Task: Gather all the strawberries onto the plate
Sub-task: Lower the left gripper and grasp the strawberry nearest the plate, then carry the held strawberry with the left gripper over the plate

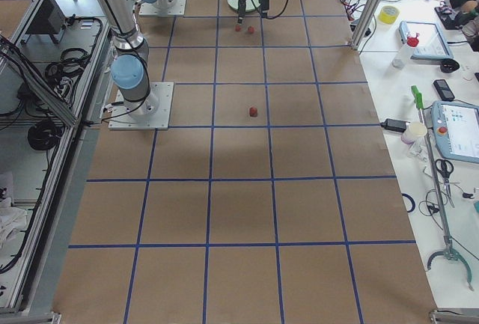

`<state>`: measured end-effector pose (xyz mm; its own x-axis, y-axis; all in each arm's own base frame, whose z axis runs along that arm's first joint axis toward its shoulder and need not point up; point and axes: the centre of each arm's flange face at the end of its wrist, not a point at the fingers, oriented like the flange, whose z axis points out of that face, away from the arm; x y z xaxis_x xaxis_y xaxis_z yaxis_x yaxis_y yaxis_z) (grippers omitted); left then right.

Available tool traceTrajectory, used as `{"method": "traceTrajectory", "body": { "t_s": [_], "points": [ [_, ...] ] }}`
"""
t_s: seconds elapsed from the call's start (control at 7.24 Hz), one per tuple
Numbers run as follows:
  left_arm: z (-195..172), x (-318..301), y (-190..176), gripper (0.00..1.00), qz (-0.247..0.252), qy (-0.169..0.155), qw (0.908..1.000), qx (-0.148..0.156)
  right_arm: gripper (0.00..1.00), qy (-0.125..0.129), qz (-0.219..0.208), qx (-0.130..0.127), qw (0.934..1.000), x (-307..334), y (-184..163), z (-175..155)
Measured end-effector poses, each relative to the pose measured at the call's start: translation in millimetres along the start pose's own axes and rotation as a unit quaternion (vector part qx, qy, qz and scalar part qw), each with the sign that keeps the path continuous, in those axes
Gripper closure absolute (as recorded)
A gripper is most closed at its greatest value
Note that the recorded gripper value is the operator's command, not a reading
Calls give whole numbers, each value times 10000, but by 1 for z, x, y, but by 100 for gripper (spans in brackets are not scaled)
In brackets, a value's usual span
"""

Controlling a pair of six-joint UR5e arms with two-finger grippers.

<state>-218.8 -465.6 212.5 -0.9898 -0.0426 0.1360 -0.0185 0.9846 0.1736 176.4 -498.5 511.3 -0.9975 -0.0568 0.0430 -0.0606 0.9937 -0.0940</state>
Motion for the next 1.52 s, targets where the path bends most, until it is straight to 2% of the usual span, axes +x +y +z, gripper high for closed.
{"method": "traceTrajectory", "body": {
  "t_s": [0.14,0.69,0.83,0.97,1.1,1.24,1.38,1.52],
  "points": [
    [8,0,-5,10,-59,3,10000,12,0,-15,-11,11,10000,-1,0,1],
    [22,-3,-8,12,-118,-63,9999,-93,0,-41,-281,135,9995,4,-5,-9],
    [23,-4,-8,22,-119,-75,9998,-117,0,-38,-265,137,9995,8,-7,-10],
    [25,-4,-8,39,-122,-83,9998,-142,0,-35,-244,124,9996,11,-7,-10],
    [30,-5,-9,60,-133,-91,9997,-188,0,-43,-222,117,9997,12,-7,-10],
    [35,-5,-10,88,-140,-98,9996,-241,0,-76,-214,104,9997,12,-7,-9],
    [39,-6,-11,100,-145,-104,9994,-285,0,-115,-220,88,9997,12,-7,-8],
    [40,-6,-13,100,-155,-105,9994,-293,0,-127,-226,77,9996,12,-6,-7]
  ]
}}
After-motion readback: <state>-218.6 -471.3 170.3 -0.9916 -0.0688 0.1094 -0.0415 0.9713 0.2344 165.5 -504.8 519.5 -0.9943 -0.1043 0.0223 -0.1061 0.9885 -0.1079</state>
